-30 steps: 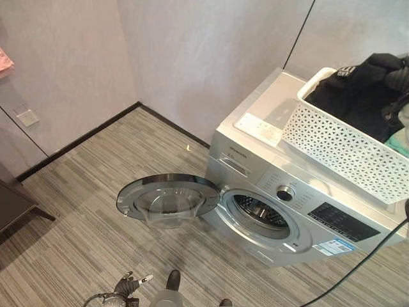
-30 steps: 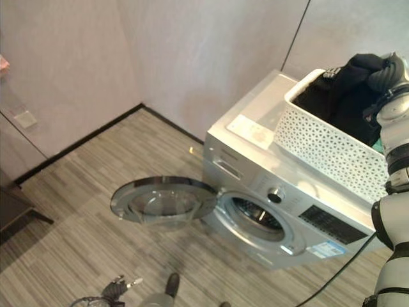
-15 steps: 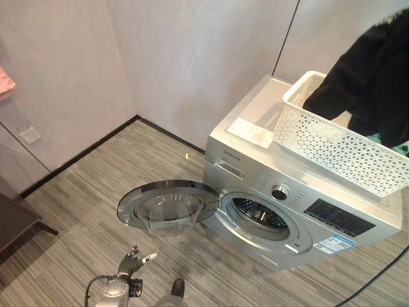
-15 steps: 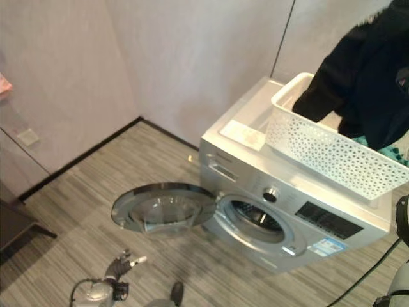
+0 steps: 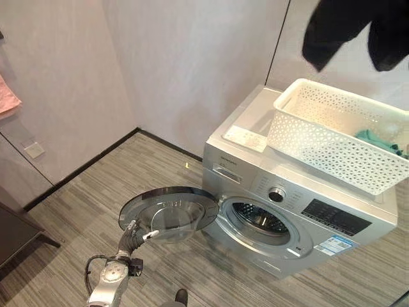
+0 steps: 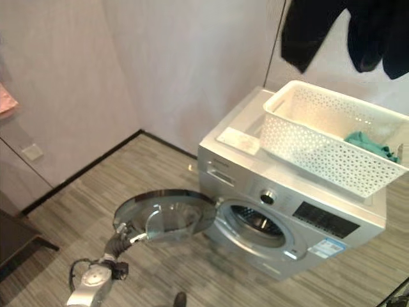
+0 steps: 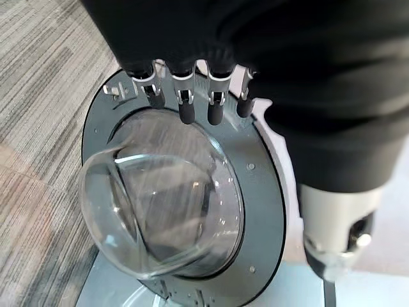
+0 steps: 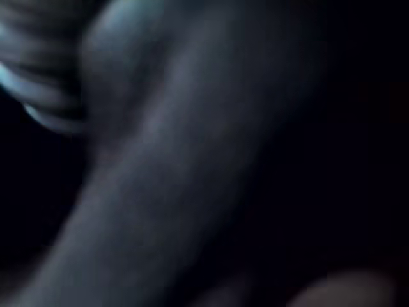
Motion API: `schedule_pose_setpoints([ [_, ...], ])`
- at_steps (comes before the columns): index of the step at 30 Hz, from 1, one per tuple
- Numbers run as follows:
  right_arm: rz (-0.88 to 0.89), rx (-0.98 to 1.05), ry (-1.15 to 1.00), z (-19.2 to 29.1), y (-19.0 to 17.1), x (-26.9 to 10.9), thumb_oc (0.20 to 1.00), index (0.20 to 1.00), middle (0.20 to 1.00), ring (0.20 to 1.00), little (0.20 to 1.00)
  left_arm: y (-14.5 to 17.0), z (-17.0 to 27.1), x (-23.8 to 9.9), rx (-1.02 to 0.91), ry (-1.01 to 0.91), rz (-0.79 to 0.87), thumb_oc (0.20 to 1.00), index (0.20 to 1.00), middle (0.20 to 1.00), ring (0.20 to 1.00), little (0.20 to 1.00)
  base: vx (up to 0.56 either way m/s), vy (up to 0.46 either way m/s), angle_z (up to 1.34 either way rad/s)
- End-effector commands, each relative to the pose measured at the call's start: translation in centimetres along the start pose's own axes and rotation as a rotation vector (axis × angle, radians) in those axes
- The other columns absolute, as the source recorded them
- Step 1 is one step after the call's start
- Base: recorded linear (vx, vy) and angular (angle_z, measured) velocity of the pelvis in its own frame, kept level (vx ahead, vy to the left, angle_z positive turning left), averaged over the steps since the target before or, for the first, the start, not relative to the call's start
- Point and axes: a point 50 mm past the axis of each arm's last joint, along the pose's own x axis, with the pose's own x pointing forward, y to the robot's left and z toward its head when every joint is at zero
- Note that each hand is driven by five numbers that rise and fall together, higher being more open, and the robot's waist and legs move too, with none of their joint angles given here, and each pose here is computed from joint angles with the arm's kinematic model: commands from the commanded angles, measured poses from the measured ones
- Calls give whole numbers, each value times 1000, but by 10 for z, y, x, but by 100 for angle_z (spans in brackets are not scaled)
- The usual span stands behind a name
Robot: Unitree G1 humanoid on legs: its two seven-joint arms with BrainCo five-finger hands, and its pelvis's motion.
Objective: Grab the laundry basket,head to the washer,open it,put in the laundry and shut it.
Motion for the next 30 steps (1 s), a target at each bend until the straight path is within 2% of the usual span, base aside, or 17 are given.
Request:
schedule_pose_setpoints([
  [1,-73,-5,-114,19,-17,7,200,200,200,200,200,-10,11,6,78,-62,-44,1000,1000,1000,1000,1000,-33,10,-24],
  [3,-49,34,-148,26,-10,-10,200,200,200,200,200,-11,13,5,69,-71,-49,1000,1000,1000,1000,1000,-38,8,-10],
  [5,11,135,-164,33,4,-46,200,200,200,200,200,-10,42,3,183,-211,-61,1000,1000,1000,1000,1000,-49,-5,-3],
  [6,11,135,-160,32,3,-48,200,200,200,200,200,-9,42,2,187,-210,-60,1000,1000,1000,1000,1000,-50,-19,-2],
  [7,73,184,-175,38,14,-63,200,200,200,200,200,-9,71,0,264,-342,-79,1000,1000,1000,1000,1000,0,0,0],
  [8,73,184,-167,37,12,-66,200,200,200,200,200,-7,70,-2,273,-338,-77,1000,1000,1000,1000,1000,-60,-17,-1],
  [9,157,232,-152,40,26,-82,200,200,200,200,200,-5,100,-7,324,-466,-90,1000,1000,1000,1000,1000,-43,-10,-1],
  [12,307,353,-83,42,46,-120,200,200,200,200,200,2,146,-26,363,-665,-102,1000,1000,1000,1000,1000,-40,-13,-6],
  [13,309,358,-77,42,45,-122,200,200,200,200,200,4,146,-28,368,-658,-101,1000,1000,1000,1000,1000,-36,-15,-17],
  [14,413,431,-35,44,55,-146,200,200,200,200,200,4,171,-40,379,-767,-121,1000,1000,1000,1000,1000,-22,-13,-16],
  [15,416,435,-28,44,54,-148,200,200,200,200,200,6,170,-42,385,-760,-123,1000,1000,1000,1000,1000,-37,-25,-11],
  [16,519,534,23,48,59,-173,200,200,200,200,200,7,188,-55,380,-832,-164,1000,1000,1000,1000,1000,-22,-24,3],
  [20,691,690,101,56,67,-208,200,200,200,200,200,3,195,-68,342,-837,-279,1000,1000,1000,1000,1000,-9,-20,5],
  [22,723,722,107,59,67,-212,200,200,200,200,200,3,194,-67,341,-823,-293,1000,1000,1000,1000,1000,-4,-11,8],
  [25,803,838,122,68,68,-223,200,200,200,200,200,-12,189,-59,361,-771,-380,1000,1000,1000,1000,1000,4,-17,13],
  [30,816,901,161,73,76,-228,200,200,200,200,200,-34,172,-39,336,-645,-463,1000,1000,1000,1000,1000,1,-5,5],
])
